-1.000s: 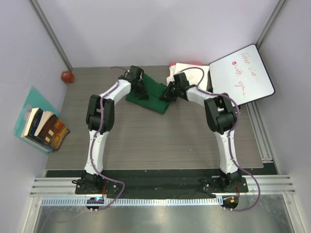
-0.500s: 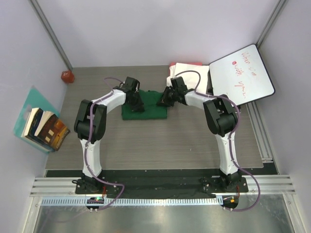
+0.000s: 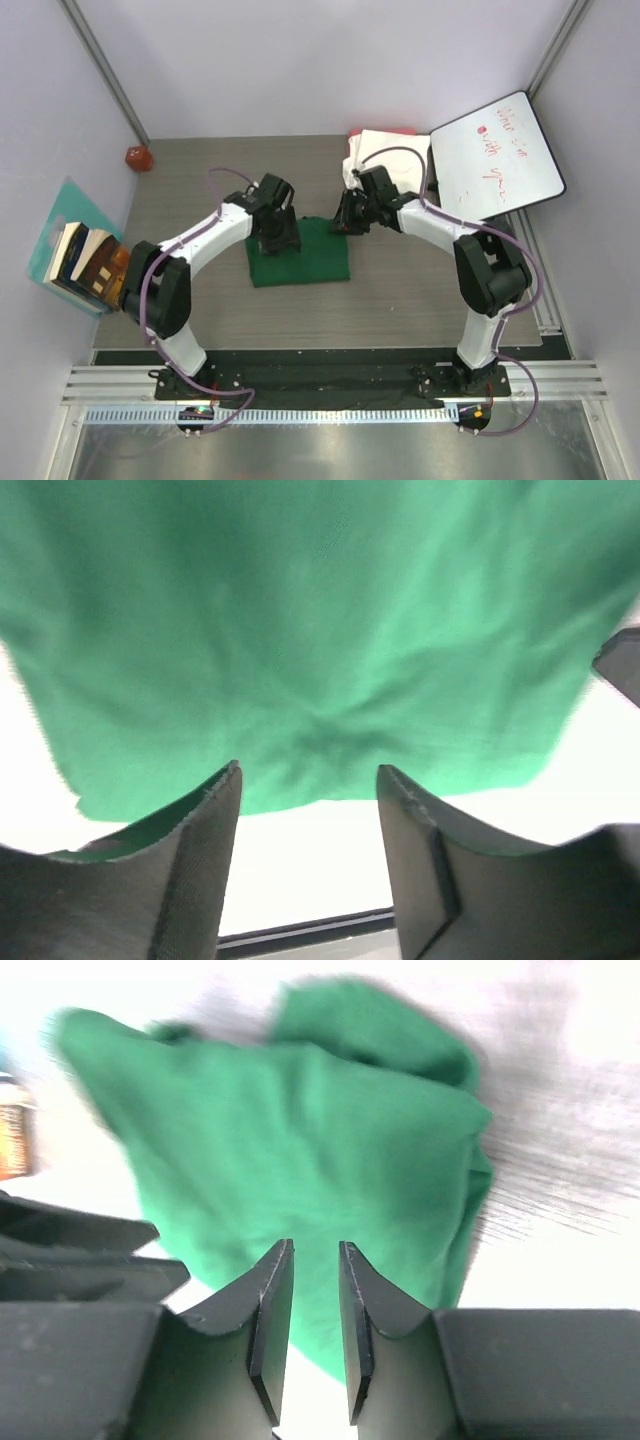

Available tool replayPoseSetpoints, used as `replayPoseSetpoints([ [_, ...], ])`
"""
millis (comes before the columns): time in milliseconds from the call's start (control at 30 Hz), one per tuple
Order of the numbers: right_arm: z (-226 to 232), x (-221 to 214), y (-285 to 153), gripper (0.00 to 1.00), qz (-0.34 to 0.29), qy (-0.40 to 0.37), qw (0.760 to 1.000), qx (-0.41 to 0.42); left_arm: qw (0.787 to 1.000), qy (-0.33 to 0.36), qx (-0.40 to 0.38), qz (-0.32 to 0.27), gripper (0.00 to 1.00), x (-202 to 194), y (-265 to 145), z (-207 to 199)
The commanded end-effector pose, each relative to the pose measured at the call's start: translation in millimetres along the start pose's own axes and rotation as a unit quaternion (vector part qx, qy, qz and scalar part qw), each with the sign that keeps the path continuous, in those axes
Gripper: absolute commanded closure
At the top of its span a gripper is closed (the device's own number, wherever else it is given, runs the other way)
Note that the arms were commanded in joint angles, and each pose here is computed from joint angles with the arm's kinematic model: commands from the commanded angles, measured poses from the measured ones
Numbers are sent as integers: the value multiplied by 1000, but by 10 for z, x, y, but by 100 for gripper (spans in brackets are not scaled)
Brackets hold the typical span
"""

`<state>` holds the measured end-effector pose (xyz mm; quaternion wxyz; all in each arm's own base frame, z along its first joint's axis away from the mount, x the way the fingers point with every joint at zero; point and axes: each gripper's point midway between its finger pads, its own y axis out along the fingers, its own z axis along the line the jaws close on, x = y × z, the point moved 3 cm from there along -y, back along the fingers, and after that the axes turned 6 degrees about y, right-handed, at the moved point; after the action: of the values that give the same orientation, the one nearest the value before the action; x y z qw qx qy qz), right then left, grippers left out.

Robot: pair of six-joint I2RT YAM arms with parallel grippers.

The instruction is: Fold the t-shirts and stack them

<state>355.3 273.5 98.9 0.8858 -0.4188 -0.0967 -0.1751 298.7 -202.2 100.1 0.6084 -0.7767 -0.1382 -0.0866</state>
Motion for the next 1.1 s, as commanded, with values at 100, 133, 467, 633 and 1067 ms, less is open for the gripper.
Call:
replayPoseSetpoints([
  [100, 552, 600, -678, 69, -115, -42, 992, 37, 987, 27, 14, -156, 36, 766, -828, -110],
  [133, 520, 592, -639, 69, -110, -38, 993, 31, 986, 26, 14, -164, 37, 853, -841, -118],
  [467, -42, 237, -159, 74, -75, 24, 996, -37, 994, 37, 48, -94, 59, 823, -60, 0],
  [633, -104, 125, 84, 76, -52, 27, 998, -36, 991, 22, 111, -70, 73, 585, 183, 324],
  [1067, -402, -146, 485, 78, -14, 50, 997, -60, 980, -21, 197, -34, 84, 132, 146, 932],
])
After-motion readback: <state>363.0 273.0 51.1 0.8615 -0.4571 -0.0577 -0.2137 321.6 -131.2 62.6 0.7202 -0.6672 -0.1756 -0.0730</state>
